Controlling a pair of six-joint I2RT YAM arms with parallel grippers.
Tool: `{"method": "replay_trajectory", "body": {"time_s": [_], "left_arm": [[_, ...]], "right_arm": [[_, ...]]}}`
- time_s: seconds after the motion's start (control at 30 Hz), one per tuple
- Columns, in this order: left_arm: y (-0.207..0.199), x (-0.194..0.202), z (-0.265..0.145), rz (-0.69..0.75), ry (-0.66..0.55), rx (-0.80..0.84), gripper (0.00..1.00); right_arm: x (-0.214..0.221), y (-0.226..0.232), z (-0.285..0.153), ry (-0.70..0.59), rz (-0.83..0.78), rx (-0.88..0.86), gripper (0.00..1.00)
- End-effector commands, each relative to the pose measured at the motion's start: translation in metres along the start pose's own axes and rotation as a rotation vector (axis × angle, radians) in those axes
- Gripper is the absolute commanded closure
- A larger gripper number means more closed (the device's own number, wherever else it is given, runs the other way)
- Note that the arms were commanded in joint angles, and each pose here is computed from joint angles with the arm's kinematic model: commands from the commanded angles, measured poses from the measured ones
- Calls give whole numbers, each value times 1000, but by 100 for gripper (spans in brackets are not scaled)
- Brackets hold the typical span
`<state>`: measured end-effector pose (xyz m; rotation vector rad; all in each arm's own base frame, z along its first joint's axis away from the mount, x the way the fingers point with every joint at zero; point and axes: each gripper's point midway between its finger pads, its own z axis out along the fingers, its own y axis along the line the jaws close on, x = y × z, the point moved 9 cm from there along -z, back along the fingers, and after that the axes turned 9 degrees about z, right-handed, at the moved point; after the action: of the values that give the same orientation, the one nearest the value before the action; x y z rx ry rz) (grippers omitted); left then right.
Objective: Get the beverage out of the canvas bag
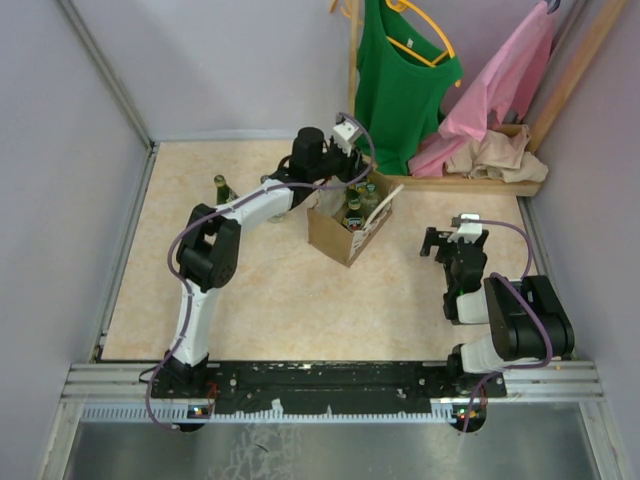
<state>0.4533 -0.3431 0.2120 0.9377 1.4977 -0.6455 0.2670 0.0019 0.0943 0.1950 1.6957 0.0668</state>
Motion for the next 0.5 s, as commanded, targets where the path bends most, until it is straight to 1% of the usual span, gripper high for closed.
{"method": "replay_trajectory", "body": {"time_s": [0.0, 0.1, 0.17, 0.3, 0.33, 0.37, 0.4, 0.47], "left_arm": [[-1, 22, 9, 9, 28, -17, 50], [-1, 29, 12, 0, 37, -18, 54], [-1, 34, 13, -6, 44, -17, 59], [-2, 39, 15, -14, 49, -8, 78], [-3, 39, 15, -18, 50, -6, 85], [-3, 39, 15, -18, 48, -8, 94], [-2, 38, 15, -18, 46, -11, 100], [-2, 34, 14, -15, 40, -17, 100]], "right_arm": [[-18, 3, 8, -80, -10, -10, 1], [-17, 3, 8, -79, -10, -10, 1], [-18, 3, 8, -80, -10, -11, 1], [-18, 3, 8, -80, -10, -9, 1], [-18, 3, 8, -80, -10, -9, 1], [-18, 3, 8, -80, -10, -10, 1], [-17, 3, 8, -79, -10, -10, 1], [-18, 3, 8, -80, -10, -8, 1]]}}
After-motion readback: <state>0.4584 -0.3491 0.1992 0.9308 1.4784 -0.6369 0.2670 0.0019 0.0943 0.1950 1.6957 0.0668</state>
